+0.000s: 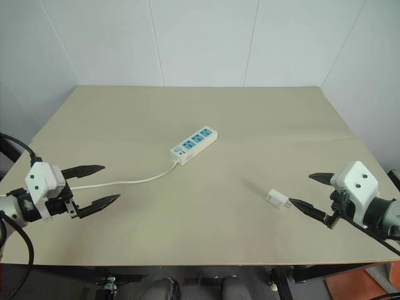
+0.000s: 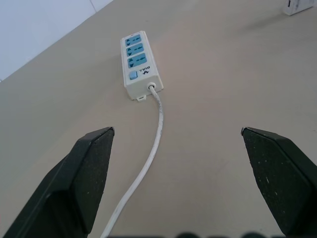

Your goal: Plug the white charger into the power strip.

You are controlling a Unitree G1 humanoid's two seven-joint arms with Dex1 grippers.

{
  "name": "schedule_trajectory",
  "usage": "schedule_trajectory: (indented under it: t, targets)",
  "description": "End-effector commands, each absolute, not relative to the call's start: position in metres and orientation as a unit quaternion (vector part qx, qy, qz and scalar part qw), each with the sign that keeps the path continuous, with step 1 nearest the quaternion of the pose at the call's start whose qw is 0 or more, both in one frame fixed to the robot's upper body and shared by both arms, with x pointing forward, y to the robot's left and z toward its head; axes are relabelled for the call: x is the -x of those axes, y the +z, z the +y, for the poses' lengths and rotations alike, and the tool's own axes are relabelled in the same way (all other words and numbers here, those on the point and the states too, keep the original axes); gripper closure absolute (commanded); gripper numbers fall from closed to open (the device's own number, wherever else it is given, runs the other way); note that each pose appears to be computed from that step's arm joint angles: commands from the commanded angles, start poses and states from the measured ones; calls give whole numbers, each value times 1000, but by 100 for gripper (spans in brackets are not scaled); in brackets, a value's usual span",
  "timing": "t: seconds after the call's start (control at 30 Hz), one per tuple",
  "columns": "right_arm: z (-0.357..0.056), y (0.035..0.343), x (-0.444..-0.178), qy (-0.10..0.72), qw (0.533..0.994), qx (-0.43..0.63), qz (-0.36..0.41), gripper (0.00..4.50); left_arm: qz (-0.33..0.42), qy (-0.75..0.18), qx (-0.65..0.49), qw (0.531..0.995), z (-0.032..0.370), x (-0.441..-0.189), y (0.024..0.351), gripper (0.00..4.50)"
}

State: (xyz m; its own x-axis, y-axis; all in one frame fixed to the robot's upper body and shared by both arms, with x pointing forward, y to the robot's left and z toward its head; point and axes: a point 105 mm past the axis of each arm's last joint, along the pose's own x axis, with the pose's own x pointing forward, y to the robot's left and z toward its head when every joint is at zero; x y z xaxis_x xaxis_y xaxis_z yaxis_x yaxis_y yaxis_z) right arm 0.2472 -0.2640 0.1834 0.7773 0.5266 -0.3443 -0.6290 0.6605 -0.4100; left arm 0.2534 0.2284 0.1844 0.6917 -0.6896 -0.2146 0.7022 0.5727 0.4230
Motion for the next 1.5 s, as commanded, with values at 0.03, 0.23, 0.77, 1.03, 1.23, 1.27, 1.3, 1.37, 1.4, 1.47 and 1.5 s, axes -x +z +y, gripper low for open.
schedule_trajectory:
  t: [0.03, 0.23, 0.77, 1.03, 1.23, 1.27, 1.3, 1.37, 1.4, 1.47, 1.5]
  targets:
    - [-263, 196, -248, 315, 902, 285, 77, 0, -11, -387, -250, 888, 226, -256, 195, 3]
    - [-262, 196, -246, 313, 903, 285, 73, 0, -13, -393, -244, 886, 223, -260, 195, 3]
    - [-250, 202, -252, 322, 901, 288, 49, 0, 117, -349, -157, 916, 159, -370, 138, 3]
    - [-242, 206, -250, 323, 901, 289, 32, 0, 235, -325, -157, 902, 145, -409, 82, 93]
    - [-241, 206, -245, 321, 902, 288, 31, 0, 241, -352, -165, 889, 136, -409, 72, 287]
    - [-241, 205, -245, 320, 902, 288, 32, 0, 238, -359, -164, 888, 135, -407, 73, 311]
    - [-241, 205, -244, 320, 902, 287, 32, 0, 236, -364, -162, 886, 134, -406, 74, 347]
    - [-241, 204, -244, 320, 902, 287, 34, 0, 231, -374, -161, 884, 135, -400, 75, 404]
    - [-240, 204, -244, 321, 902, 287, 34, 0, 229, -375, -161, 884, 136, -398, 75, 431]
    - [-240, 204, -244, 324, 901, 286, 35, 0, 191, -419, -159, 873, 135, -384, 82, 449]
    - [-239, 204, -244, 326, 901, 286, 35, 0, 160, -462, -164, 857, 135, -368, 88, 449]
